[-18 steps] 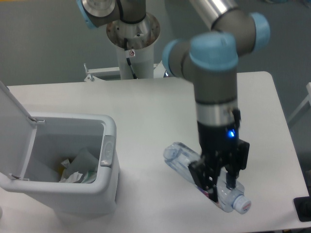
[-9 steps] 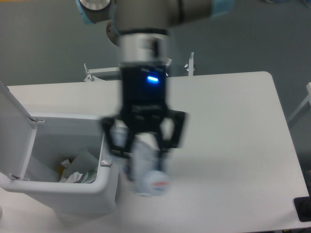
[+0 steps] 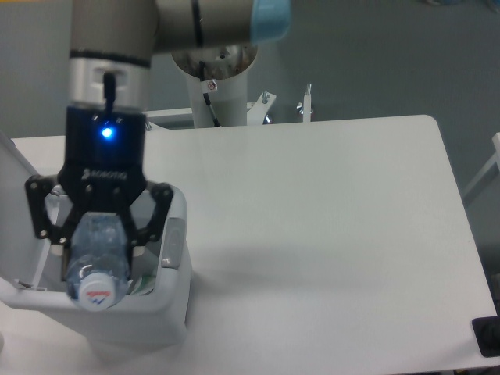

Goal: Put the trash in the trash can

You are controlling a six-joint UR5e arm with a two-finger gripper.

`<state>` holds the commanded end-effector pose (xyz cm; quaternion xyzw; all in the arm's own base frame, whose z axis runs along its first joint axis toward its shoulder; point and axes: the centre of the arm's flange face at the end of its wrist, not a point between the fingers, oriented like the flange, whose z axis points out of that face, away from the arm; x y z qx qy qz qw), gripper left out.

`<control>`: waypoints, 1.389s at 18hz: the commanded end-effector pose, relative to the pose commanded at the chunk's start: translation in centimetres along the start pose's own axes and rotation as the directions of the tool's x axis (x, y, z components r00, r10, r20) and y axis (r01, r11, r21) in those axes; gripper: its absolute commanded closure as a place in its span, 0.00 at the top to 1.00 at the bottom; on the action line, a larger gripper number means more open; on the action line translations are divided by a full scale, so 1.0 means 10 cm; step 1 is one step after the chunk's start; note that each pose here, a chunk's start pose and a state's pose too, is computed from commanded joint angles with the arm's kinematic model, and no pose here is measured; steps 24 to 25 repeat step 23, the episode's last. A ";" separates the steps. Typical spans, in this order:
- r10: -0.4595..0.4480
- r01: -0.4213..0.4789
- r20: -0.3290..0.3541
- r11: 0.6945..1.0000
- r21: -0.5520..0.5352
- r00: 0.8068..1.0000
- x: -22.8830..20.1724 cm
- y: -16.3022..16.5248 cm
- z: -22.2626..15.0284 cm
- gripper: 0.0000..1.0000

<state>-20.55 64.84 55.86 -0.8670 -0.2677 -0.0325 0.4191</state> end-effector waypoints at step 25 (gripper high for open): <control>0.660 -0.456 0.267 0.705 -0.543 0.702 -2.65 0.02 -1.14 1.00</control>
